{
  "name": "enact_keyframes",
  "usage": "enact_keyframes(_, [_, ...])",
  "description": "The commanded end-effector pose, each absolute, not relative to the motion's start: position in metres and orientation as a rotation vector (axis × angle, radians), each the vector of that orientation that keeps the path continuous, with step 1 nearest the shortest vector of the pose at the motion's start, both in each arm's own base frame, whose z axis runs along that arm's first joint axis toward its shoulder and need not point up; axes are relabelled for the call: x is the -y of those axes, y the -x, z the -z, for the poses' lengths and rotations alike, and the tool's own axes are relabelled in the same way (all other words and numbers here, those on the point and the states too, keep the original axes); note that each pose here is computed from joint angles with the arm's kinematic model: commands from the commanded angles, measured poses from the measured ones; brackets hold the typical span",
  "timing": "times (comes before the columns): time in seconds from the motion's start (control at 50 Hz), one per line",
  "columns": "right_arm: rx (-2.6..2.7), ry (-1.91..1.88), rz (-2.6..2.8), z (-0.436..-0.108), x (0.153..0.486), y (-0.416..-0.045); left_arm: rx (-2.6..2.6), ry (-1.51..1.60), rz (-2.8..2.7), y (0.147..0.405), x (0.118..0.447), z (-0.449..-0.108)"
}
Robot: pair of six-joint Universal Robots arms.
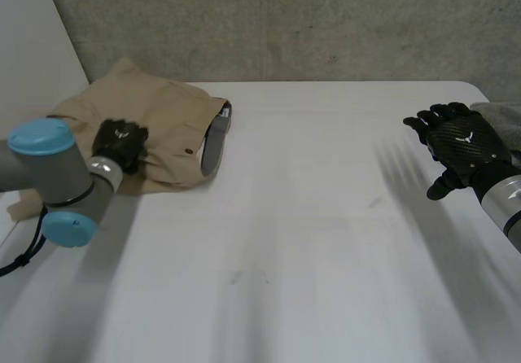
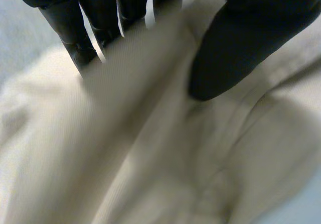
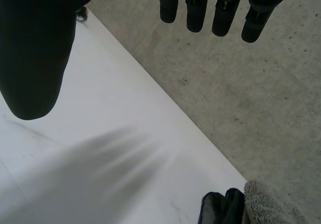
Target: Fold the laundry.
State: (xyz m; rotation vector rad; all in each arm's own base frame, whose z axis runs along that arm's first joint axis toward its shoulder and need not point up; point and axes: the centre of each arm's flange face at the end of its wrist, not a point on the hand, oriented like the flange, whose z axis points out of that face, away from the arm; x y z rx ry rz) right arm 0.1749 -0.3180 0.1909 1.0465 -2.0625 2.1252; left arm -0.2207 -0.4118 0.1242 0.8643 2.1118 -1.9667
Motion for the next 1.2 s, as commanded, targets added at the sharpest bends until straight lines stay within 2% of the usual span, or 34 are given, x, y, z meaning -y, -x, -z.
enact_keyframes(0.02, [2.029,-1.058,-2.106,-0.191,0.321,-0.172,-2.076,-0.861,2.421,0.297,0.342,-0.215])
enact_keyframes(0.12, [2.009,-1.049,-2.118,-0.197,0.321,-0.171,-2.092,-0.973,2.621,0.343,0.284,-0.251])
enact_keyframes(0.14, [2.006,-1.047,-2.119,-0.197,0.322,-0.17,-2.105,-1.066,2.668,0.36,0.259,-0.256])
enact_keyframes(0.22, [2.001,-1.045,-2.124,-0.2,0.321,-0.17,-2.206,-1.331,2.62,0.389,0.21,-0.241])
enact_keyframes(0.26, [2.017,-1.047,-2.114,-0.199,0.319,-0.17,-2.259,-1.407,2.557,0.395,0.199,-0.228])
enact_keyframes(0.3, [2.03,-1.047,-2.108,-0.198,0.319,-0.17,-2.352,-1.486,2.424,0.401,0.193,-0.2])
enact_keyframes(0.38, [2.07,-1.051,-2.085,-0.196,0.315,-0.17,-2.435,-1.528,2.27,0.405,0.194,-0.166])
enact_keyframes(0.42, [2.097,-1.055,-2.068,-0.194,0.313,-0.171,-2.43,-1.532,2.259,0.406,0.195,-0.165])
enact_keyframes(0.5, [2.138,-1.074,-2.058,-0.193,0.309,-0.172,-2.412,-1.543,2.242,0.404,0.195,-0.167])
enact_keyframes(0.58, [2.157,-1.099,-2.053,-0.2,0.304,-0.174,-2.359,-1.485,2.335,0.398,0.192,-0.2])
enact_keyframes(0.68, [2.341,-1.132,-1.937,-0.204,0.288,-0.177,-2.328,-1.372,2.381,0.373,0.175,-0.238])
enact_keyframes(0.78, [2.576,-1.166,-1.767,-0.201,0.265,-0.183,-2.367,-1.258,2.375,0.348,0.159,-0.253])
enact_keyframes(0.88, [2.682,-1.257,-1.773,-0.195,0.245,-0.208,-2.469,-1.063,2.234,0.319,0.157,-0.242])
enact_keyframes(1.0, [2.762,-1.275,-1.779,-0.165,0.249,-0.226,-2.55,-0.903,1.998,0.287,0.171,-0.209])
enact_keyframes(1.12, [2.737,-1.349,-1.786,-0.136,0.253,-0.244,-2.581,-0.882,1.89,0.286,0.191,-0.171])
enact_keyframes(1.2, [2.686,-1.307,-1.812,-0.139,0.26,-0.243,-2.581,-0.886,1.91,0.293,0.204,-0.158])
